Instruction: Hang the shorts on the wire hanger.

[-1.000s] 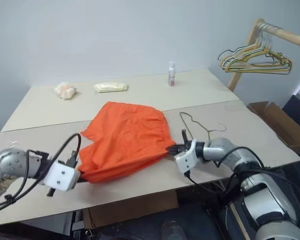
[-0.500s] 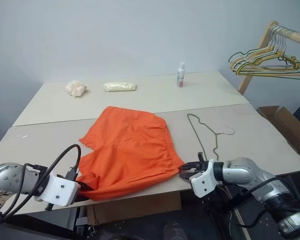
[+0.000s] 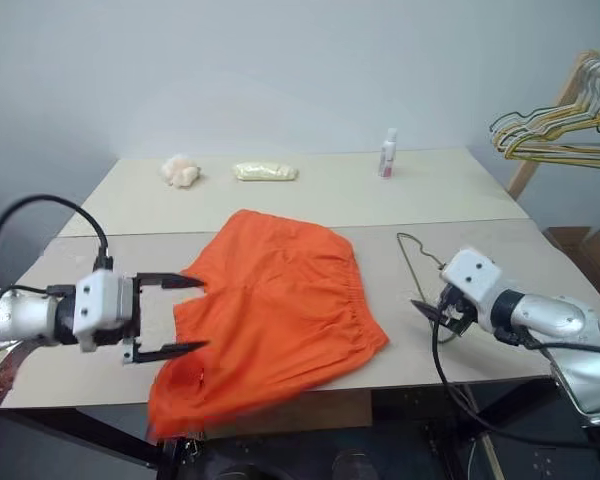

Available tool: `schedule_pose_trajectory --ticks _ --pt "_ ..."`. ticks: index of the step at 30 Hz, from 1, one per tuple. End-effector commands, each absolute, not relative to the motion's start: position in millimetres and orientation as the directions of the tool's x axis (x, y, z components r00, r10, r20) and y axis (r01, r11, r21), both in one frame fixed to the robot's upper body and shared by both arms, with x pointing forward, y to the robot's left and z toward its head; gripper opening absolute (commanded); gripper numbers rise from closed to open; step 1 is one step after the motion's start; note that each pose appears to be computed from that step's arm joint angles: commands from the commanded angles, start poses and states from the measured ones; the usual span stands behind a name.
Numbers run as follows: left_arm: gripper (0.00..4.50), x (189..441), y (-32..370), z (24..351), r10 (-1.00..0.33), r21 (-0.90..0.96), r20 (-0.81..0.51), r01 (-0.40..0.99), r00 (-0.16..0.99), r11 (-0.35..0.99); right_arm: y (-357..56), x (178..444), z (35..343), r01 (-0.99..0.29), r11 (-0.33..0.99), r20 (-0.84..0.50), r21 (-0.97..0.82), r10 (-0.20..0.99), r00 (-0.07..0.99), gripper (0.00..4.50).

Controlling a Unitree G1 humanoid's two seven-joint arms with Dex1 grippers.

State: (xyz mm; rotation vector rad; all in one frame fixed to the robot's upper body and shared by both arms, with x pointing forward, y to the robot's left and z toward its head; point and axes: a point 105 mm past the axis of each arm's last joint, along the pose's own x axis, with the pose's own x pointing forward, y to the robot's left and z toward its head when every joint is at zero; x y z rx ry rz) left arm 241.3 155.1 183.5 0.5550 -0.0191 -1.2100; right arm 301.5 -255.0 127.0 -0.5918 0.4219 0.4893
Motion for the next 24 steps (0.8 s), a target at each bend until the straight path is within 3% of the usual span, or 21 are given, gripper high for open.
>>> schedule_pose_trajectory --ticks 1,6,8,15,20,21,24 --pt "4.48 246.0 136.8 196.5 -0.915 0.377 -0.190 0.887 0.357 0.268 -284.0 306.0 106.2 -0.412 0.819 -0.614 -0.400 0.094 0.783 4.48" --pt "4.48 250.3 129.0 197.1 -0.922 0.367 -0.179 0.893 0.343 0.261 -298.3 310.4 74.8 -0.321 0.881 -0.708 -0.347 -0.022 0.706 4.48" --pt "4.50 250.5 129.2 197.0 -0.923 0.366 -0.180 0.894 0.341 0.259 -299.6 309.9 67.6 -0.311 0.897 -0.734 -0.314 -0.022 0.679 4.12" --pt "4.50 253.3 130.4 196.8 -0.915 0.369 -0.169 0.884 0.367 0.286 -299.5 313.4 61.9 -0.264 0.933 -0.743 -0.244 -0.005 0.669 1.97" --pt "4.50 253.4 127.0 196.1 -0.917 0.359 -0.154 0.885 0.368 0.296 -297.3 319.3 75.4 -0.272 0.908 -0.693 -0.319 -0.028 0.720 0.21" --pt "4.50 253.8 126.4 196.1 -0.917 0.356 -0.150 0.886 0.369 0.298 -296.7 320.9 79.8 -0.285 0.891 -0.674 -0.353 -0.031 0.738 0.02" --pt "4.50 256.9 125.1 197.5 -0.917 0.357 -0.141 0.883 0.372 0.303 -293.3 327.1 98.6 -0.316 0.830 -0.603 -0.459 -0.030 0.797 0.02"
